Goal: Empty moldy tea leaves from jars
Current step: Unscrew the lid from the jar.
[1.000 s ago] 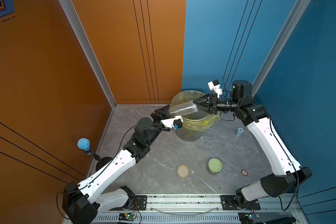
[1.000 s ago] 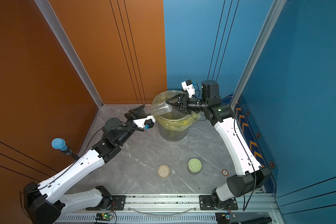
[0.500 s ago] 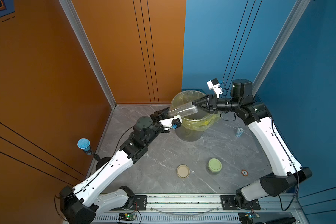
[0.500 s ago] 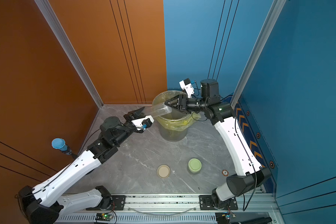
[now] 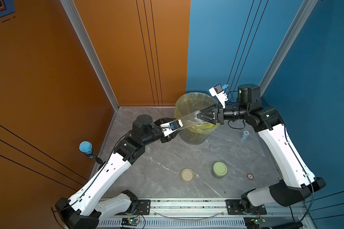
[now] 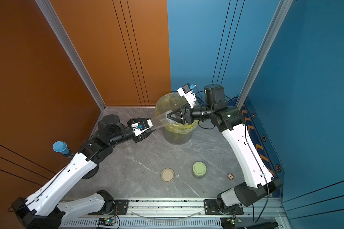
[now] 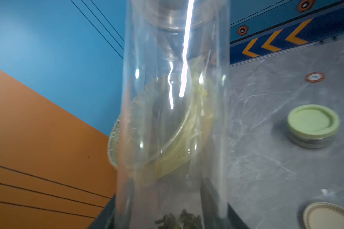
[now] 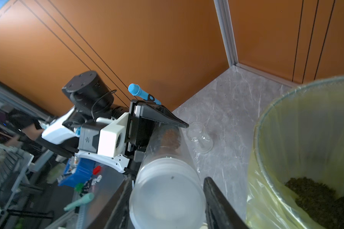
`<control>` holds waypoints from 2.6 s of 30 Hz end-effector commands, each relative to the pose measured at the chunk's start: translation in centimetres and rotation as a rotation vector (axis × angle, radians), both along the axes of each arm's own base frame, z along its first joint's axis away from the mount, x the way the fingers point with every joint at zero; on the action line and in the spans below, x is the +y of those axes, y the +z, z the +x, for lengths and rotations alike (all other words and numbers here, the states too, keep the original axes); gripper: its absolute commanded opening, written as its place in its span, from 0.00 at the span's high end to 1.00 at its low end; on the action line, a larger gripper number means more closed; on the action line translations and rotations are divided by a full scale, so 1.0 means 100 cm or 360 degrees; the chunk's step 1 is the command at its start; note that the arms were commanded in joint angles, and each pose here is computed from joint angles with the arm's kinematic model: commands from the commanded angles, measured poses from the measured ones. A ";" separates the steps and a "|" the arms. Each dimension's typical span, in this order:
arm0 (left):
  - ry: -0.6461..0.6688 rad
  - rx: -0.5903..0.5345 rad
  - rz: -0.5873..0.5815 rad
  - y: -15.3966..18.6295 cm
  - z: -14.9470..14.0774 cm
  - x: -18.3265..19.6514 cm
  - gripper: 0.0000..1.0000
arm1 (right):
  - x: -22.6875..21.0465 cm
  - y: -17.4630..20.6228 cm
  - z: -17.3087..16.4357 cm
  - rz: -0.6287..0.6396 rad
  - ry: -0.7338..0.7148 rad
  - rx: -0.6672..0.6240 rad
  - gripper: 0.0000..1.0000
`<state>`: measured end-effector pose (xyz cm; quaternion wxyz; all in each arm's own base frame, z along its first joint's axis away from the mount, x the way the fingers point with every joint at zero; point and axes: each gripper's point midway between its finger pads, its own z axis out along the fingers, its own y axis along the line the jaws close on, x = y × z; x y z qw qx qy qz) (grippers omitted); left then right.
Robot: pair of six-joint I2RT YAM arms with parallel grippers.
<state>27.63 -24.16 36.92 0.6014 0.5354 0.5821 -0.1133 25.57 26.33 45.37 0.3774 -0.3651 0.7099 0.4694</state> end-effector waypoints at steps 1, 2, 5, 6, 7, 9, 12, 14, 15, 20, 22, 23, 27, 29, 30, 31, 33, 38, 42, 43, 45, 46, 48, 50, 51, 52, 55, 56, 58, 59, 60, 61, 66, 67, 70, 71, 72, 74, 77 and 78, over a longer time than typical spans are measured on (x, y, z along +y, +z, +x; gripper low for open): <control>-0.0170 0.0158 -0.0350 0.053 -0.022 -0.002 0.69 | 0.002 -0.018 -0.039 -0.0131 0.0224 -0.0237 0.82; -0.0206 0.0203 -0.0390 0.057 -0.024 -0.001 0.69 | 0.002 -0.018 -0.042 -0.0132 0.0243 -0.0279 0.83; -0.0331 0.0359 -0.0524 0.071 -0.031 0.003 0.69 | 0.003 -0.024 -0.049 -0.0120 0.0338 -0.0329 0.86; -0.0370 0.0398 -0.0562 0.075 -0.033 0.004 0.69 | 0.003 -0.024 -0.051 -0.0109 0.0367 -0.0353 0.87; -0.0403 0.0436 -0.0596 0.079 -0.035 0.004 0.69 | 0.003 -0.024 -0.052 -0.0105 0.0383 -0.0377 0.87; -0.0460 0.0450 -0.0642 0.087 -0.038 0.005 0.70 | 0.003 -0.025 -0.051 -0.0110 0.0391 -0.0401 0.88; -0.0437 0.0447 -0.0638 0.087 -0.034 0.006 0.70 | 0.003 -0.024 -0.044 -0.0114 0.0369 -0.0399 0.83; -0.0374 0.0406 -0.0612 0.082 -0.028 0.009 0.70 | 0.003 -0.021 -0.039 -0.0102 0.0348 -0.0372 0.72; -0.0336 0.0374 -0.0595 0.080 -0.024 0.010 0.70 | 0.003 -0.021 -0.035 -0.0101 0.0326 -0.0355 0.62; -0.0199 0.0307 -0.0493 0.062 -0.011 0.014 0.71 | 0.000 -0.018 -0.021 -0.0116 0.0213 -0.0363 0.18; -0.0163 0.0271 -0.0456 0.056 -0.007 0.013 0.71 | -0.001 -0.013 -0.016 -0.0097 0.0163 -0.0367 0.04; -0.0139 0.0248 -0.0432 0.053 -0.004 0.013 0.71 | -0.002 -0.011 -0.014 -0.0083 0.0136 -0.0369 0.00; -0.0045 0.0118 -0.0339 0.044 0.004 0.012 0.71 | -0.008 0.006 -0.003 0.0056 0.0029 -0.0262 0.00; 0.0017 0.0016 -0.0298 0.044 0.008 0.012 0.70 | -0.012 0.014 0.007 0.0148 -0.0056 -0.0081 0.00; 0.0044 -0.0045 -0.0271 0.044 0.010 0.012 0.70 | -0.014 0.017 0.013 0.0194 -0.0093 0.0051 0.00; 0.0076 -0.0098 -0.0238 0.043 0.013 0.012 0.70 | -0.015 0.021 0.018 0.0230 -0.0115 0.0155 0.00; 0.0143 -0.0217 -0.0151 0.040 0.017 0.011 0.70 | -0.016 0.019 0.034 0.0301 -0.0195 0.0411 0.00; 0.0319 -0.0515 0.0024 0.041 0.030 0.011 0.70 | -0.020 0.016 0.044 0.0374 -0.0310 0.0699 0.00; 0.0417 -0.0666 0.0079 0.045 0.037 0.015 0.71 | -0.022 0.014 0.042 0.0432 -0.0312 0.0795 0.00; 0.0434 -0.0700 0.0089 0.046 0.038 0.016 0.71 | -0.021 0.013 0.042 0.0438 -0.0300 0.0815 0.00; 0.0455 -0.0750 0.0111 0.048 0.039 0.017 0.71 | -0.021 0.011 0.040 0.0438 -0.0289 0.0835 0.00; 0.0461 -0.0765 0.0127 0.048 0.040 0.017 0.71 | -0.021 0.010 0.039 0.0435 -0.0283 0.0842 0.00; 0.0462 -0.0783 0.0141 0.049 0.040 0.017 0.71 | -0.020 0.010 0.039 0.0431 -0.0274 0.0846 0.05; 0.0453 -0.0788 0.0141 0.049 0.039 0.017 0.71 | -0.020 0.010 0.039 0.0424 -0.0270 0.0849 0.10; 0.0445 -0.0791 0.0136 0.050 0.038 0.016 0.71 | -0.019 0.009 0.040 0.0420 -0.0266 0.0850 0.10; 0.0440 -0.0792 0.0137 0.050 0.038 0.015 0.71 | -0.019 0.009 0.041 0.0415 -0.0266 0.0847 0.11; 0.0428 -0.0792 0.0140 0.050 0.036 0.014 0.71 | -0.017 0.008 0.047 0.0408 -0.0265 0.0848 0.11; 0.0423 -0.0791 0.0143 0.050 0.036 0.013 0.71 | -0.016 0.007 0.050 0.0406 -0.0266 0.0854 0.12; 0.0416 -0.0788 0.0145 0.049 0.035 0.013 0.71 | -0.014 0.007 0.054 0.0405 -0.0267 0.0859 0.12; 0.0411 -0.0787 0.0145 0.049 0.034 0.012 0.71 | -0.013 0.009 0.056 0.0409 -0.0265 0.0851 0.12; 0.0405 -0.0784 0.0147 0.048 0.034 0.012 0.71 | -0.013 0.010 0.058 0.0416 -0.0268 0.0847 0.13; 0.0402 -0.0782 0.0145 0.049 0.033 0.011 0.71 | -0.012 0.010 0.061 0.0421 -0.0266 0.0854 0.16; 0.0381 -0.0777 0.0145 0.048 0.031 0.009 0.71 | -0.010 0.018 0.066 0.0435 -0.0251 0.0839 0.26; 0.0380 -0.0774 0.0145 0.048 0.031 0.009 0.71 | -0.010 0.019 0.067 0.0438 -0.0246 0.0840 0.30; 0.0374 -0.0771 0.0147 0.047 0.031 0.008 0.71 | -0.008 0.019 0.068 0.0442 -0.0231 0.0848 0.43; 0.0374 -0.0766 0.0148 0.047 0.031 0.008 0.71 | -0.007 0.018 0.068 0.0441 -0.0231 0.0850 0.47; 0.0373 -0.0764 0.0150 0.047 0.031 0.008 0.71 | -0.007 0.018 0.068 0.0440 -0.0227 0.0849 0.48; 0.0369 -0.0761 0.0150 0.047 0.031 0.007 0.71 | -0.006 0.017 0.065 0.0430 -0.0218 0.0843 0.45; 0.0368 -0.0748 0.0152 0.046 0.032 0.007 0.71 | -0.006 0.014 0.059 0.0406 -0.0203 0.0822 0.27; 0.0364 -0.0749 0.0150 0.047 0.032 0.007 0.71 | -0.007 0.014 0.057 0.0404 -0.0200 0.0811 0.21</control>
